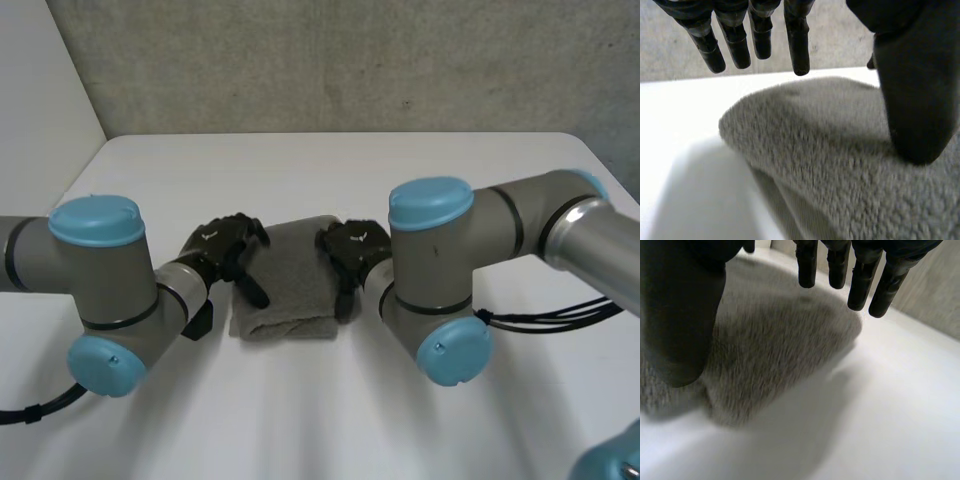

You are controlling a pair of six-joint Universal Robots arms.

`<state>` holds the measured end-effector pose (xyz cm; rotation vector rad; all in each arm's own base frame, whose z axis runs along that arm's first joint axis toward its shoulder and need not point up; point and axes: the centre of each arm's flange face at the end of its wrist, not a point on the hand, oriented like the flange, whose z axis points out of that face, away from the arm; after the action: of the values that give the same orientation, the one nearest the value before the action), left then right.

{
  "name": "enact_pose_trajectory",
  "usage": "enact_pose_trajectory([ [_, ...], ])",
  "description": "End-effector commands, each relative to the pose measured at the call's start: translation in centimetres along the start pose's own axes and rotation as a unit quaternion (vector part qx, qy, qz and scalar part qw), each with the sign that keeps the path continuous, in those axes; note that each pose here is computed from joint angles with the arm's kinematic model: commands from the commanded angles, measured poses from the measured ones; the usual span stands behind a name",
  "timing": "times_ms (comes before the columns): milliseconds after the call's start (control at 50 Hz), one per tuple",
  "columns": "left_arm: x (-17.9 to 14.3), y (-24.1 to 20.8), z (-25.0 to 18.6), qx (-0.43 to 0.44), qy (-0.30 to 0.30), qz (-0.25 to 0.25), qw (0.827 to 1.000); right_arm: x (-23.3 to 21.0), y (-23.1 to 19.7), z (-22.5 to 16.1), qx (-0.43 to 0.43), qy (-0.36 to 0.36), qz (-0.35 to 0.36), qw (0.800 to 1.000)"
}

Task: Fold the towel.

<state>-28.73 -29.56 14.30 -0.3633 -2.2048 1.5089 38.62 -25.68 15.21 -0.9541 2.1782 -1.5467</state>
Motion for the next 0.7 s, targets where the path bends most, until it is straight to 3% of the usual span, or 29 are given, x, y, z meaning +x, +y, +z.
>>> enact_pose_trajectory([
  [20, 0.9, -3.2, -1.2, 0.039, 0.011, 0.005, 0.999, 0.8, -4.9, -2.7, 0.058, 0.01, 0.013, 0.998],
  [160, 2.1, -8.8, -4.0, 0.082, 0.016, 0.011, 0.996, 2.6, -10.7, -7.7, 0.13, 0.037, 0.023, 0.991],
  [240, 2.6, -10.8, -5.5, 0.077, 0.01, 0.016, 0.997, 3.6, -11.5, -9.5, 0.137, 0.052, 0.026, 0.989],
  [340, 2.1, -13.4, -7.2, 0.08, -0.019, 0.014, 0.997, 7.4, -11.6, -12.2, 0.13, 0.124, 0.041, 0.983],
  [460, 1.1, -15.3, -8.7, 0.093, -0.064, 0.017, 0.993, 9.9, -11.3, -13.4, 0.128, 0.163, 0.047, 0.977],
  [700, 1.4, -15.6, -9.9, 0.101, -0.066, 0.028, 0.992, 10.4, -10.8, -13.0, 0.121, 0.168, 0.053, 0.977],
])
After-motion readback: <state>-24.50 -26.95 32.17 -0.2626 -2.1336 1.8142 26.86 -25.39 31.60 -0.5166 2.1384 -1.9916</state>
